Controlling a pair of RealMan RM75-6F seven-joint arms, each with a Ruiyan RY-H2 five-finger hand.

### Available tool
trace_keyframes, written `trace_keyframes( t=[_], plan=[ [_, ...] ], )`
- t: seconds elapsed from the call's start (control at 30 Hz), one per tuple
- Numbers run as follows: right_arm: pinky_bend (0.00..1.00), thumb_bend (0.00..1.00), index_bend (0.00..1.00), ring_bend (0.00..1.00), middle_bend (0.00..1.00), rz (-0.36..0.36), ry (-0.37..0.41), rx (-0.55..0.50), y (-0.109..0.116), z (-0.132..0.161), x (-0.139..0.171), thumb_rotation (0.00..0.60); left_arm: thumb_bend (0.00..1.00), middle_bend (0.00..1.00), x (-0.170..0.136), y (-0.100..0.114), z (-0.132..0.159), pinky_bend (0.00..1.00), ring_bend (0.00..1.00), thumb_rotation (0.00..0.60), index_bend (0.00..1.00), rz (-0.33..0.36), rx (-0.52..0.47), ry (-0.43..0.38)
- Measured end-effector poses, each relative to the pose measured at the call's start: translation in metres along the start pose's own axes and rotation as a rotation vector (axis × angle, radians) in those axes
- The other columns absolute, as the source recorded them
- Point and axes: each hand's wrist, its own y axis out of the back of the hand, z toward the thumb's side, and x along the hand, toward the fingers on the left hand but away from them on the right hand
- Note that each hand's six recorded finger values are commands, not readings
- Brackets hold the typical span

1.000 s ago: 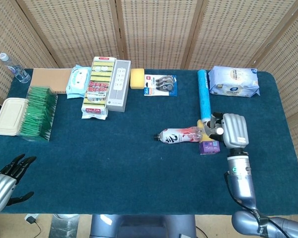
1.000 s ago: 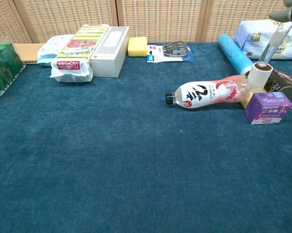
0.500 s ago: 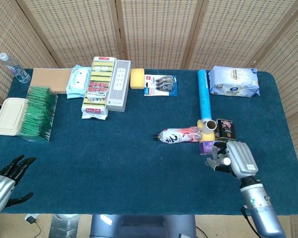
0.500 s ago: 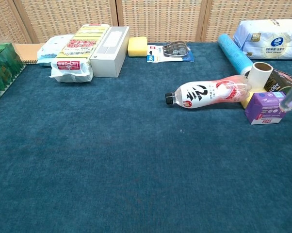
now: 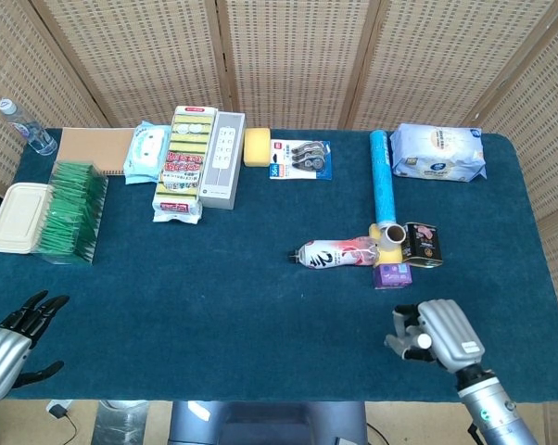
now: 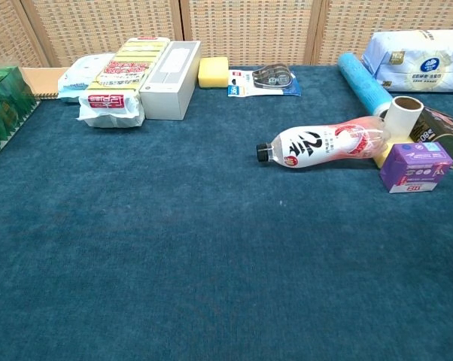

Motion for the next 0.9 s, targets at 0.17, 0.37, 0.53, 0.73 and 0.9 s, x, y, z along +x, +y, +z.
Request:
trace_keyframes(
  t=[0.17,0.37,0.53,0.73,0.9],
  plan=[
    [0.94,0.4,0.79,1.0,1.0,0.054,0.039,-0.038,-0.009,0.01,0.004,0.6,0.11,0.16,-0.002,0.002,0.002,0.3,0.08,0.6,0.0,0.011,-0.002,-0.011],
    [0.94,0.4,0.79,1.0,1.0,-0.083,0.032,-0.064,0.019,0.012,0.0,0.6,0.11,0.16,-0.003,0.002,0.002,0.3,0.08,0.6,0.0,0.012,-0.003,-0.009],
    [0.94,0.4,0.79,1.0,1.0,-0.06,0.052,-0.069,0.012,0.02,-0.003,0.6,0.11,0.16,-0.002,0.001,0.003,0.3,0.08,0.6,0.0,0.006,0.001,-0.013],
    [0.94,0.4,0.79,1.0,1.0,-0.082,0.072,-0.052,0.011,0.028,-0.006,0.6,0.11,0.16,-0.001,0.001,0.002,0.3,0.08,0.6,0.0,0.005,0.0,-0.01],
    [0.94,0.4,0.79,1.0,1.0,-0.101,0.13,-0.098,0.013,0.05,-0.017,0.6,0.11,0.16,0.001,-0.001,0.004,0.3,0.08,0.6,0.0,-0.003,0.004,-0.009]
  ],
)
